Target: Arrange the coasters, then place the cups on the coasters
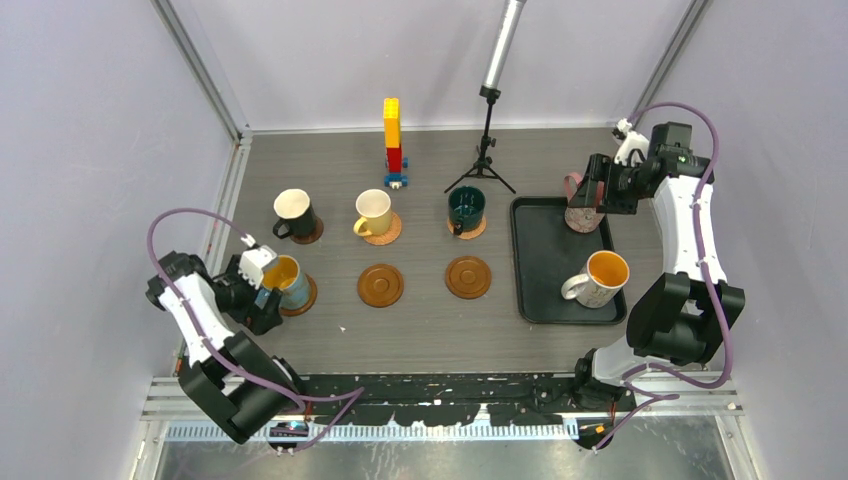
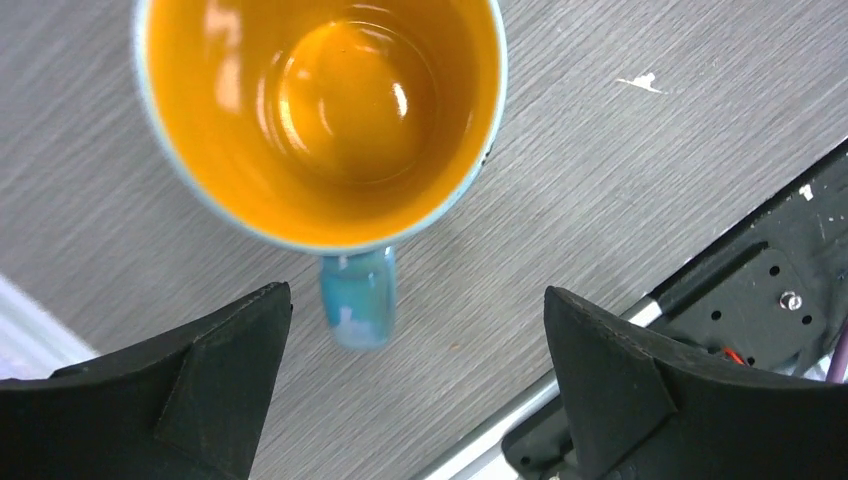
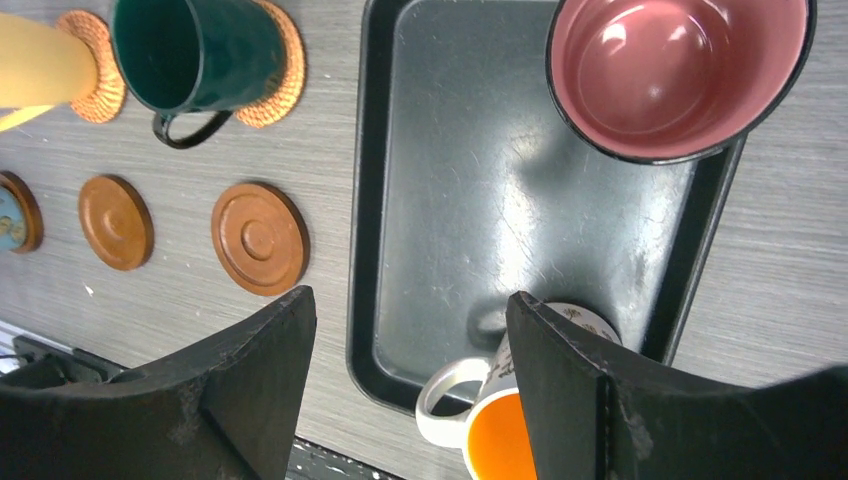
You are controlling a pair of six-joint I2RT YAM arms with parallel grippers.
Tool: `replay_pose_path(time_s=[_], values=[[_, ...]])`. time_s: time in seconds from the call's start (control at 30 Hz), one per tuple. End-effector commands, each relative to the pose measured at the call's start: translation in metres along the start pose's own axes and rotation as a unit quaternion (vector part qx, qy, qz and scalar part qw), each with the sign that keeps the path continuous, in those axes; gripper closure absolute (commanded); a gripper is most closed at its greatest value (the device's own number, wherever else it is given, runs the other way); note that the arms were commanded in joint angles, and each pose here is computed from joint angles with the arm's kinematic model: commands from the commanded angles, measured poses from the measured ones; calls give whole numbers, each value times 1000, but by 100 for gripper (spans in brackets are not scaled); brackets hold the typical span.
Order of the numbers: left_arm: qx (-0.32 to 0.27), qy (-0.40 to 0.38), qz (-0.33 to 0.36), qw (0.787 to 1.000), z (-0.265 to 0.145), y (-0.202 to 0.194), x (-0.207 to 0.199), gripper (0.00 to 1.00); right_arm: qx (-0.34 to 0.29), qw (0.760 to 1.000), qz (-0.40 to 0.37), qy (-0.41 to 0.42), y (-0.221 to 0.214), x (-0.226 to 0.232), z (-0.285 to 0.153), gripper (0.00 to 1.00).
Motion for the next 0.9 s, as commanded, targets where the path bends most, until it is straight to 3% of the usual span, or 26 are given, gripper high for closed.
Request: replay_pose_path(time_s=[0.0,0.17,0.43,0.6,0.87], values=[[16,-7,46,999,-28,23,-8,0,15,998,-48,-26,-1,5,-23,26],[24,2,34,999,-45,65,-12,0,60,996,-64,-32,-9,9,-30,26],[1,23,62,998,-34,163,-39,0,178,967,-183,-17,-45,27,-21,26],[-6,-21,105,994,6,207,-98,0,179,960,-216,-27,-45,29,-19,26],[16,-139,199,970,103,245,-251,0,123,989,-59,-55,-4,-7,-23,26]])
Point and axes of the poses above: each gripper's point midway between its finger pads, its own z axis out along the fingers, its own x axis along the line the jaws close on, y = z × x, the point moved 9 cm from there along -z, back along the fingers, and after that the axes turned 14 degrees about -z, right-handed, at the moved point
